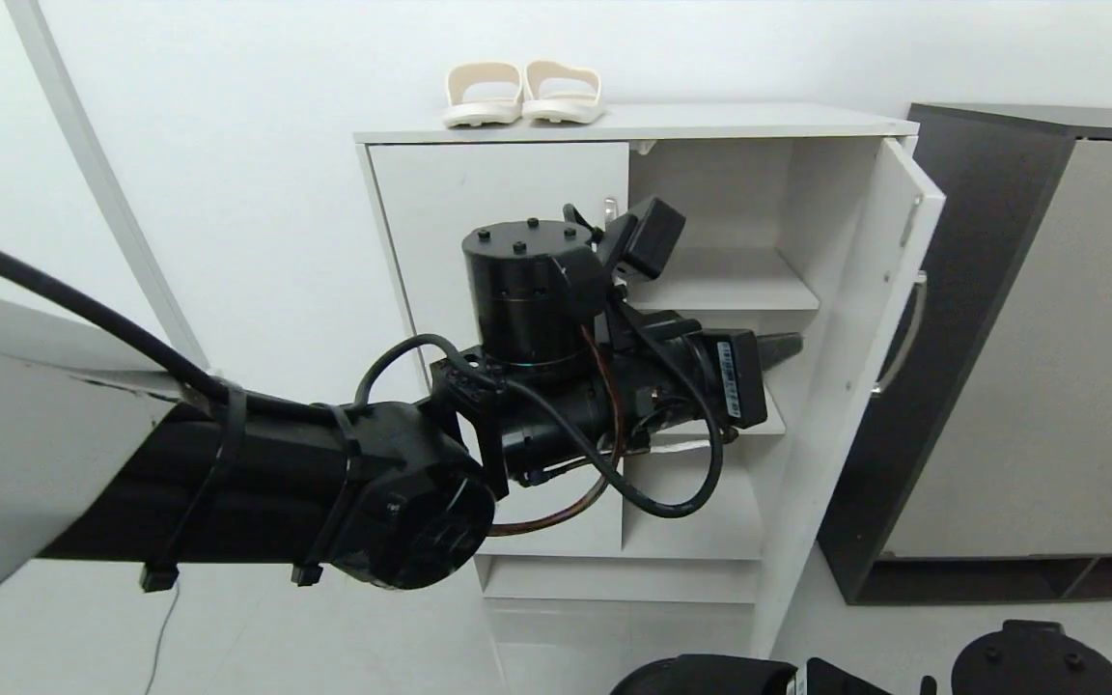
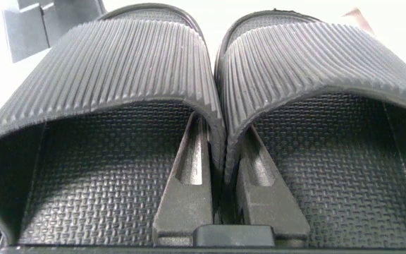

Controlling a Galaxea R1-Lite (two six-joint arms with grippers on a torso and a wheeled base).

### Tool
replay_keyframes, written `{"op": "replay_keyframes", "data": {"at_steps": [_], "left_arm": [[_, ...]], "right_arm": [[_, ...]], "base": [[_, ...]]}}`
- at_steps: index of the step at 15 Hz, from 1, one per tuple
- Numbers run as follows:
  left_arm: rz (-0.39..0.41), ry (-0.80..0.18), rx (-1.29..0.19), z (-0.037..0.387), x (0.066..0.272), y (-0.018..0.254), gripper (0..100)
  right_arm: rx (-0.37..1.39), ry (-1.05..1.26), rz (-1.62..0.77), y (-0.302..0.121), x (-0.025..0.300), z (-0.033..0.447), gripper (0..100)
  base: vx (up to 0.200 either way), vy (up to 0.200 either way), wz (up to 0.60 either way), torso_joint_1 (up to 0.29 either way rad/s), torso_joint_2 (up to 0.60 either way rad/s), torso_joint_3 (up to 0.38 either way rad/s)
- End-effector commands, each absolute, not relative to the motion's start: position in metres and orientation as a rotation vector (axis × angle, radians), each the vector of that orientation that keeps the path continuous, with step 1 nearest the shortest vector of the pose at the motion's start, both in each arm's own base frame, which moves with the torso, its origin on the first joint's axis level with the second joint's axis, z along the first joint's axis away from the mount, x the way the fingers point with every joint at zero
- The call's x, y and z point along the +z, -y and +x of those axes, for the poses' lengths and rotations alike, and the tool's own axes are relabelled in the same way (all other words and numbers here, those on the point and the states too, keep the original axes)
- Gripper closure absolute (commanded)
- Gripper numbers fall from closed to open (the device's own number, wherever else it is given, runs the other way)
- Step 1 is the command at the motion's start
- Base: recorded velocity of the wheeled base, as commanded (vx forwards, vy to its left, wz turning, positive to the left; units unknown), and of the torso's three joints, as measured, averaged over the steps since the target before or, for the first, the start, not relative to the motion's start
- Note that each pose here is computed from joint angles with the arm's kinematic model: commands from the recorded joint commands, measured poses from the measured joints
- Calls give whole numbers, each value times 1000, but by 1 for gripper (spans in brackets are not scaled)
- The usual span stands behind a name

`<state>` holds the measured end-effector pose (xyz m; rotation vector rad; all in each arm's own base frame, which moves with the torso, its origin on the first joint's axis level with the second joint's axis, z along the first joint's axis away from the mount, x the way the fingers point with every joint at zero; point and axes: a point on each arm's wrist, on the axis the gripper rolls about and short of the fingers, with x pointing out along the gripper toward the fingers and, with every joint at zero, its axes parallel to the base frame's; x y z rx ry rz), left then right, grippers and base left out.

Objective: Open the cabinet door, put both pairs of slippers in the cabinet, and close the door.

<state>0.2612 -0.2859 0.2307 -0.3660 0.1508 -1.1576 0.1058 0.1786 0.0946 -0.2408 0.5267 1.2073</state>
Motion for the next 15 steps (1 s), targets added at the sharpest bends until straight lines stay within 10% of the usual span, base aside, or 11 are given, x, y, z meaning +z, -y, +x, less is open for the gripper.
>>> {"op": "replay_keyframes", "data": {"at_steps": [1,8,15], "left_arm": [[-367,-152,-1136,264,229,281,100],[-365,-141,-1010,284,227,237,100],[-350,-51,-830,235,246,132,100]], "right_arm": [[1208,-528,-242,-179,94,106,100],[1209,-534,-244,-180,92,106,100],[944,-453,-156,-178,85,168,100]], "base": [[0,0,0,0,0,0],[0,0,0,0,0,0],[0,0,0,0,0,0]]}}
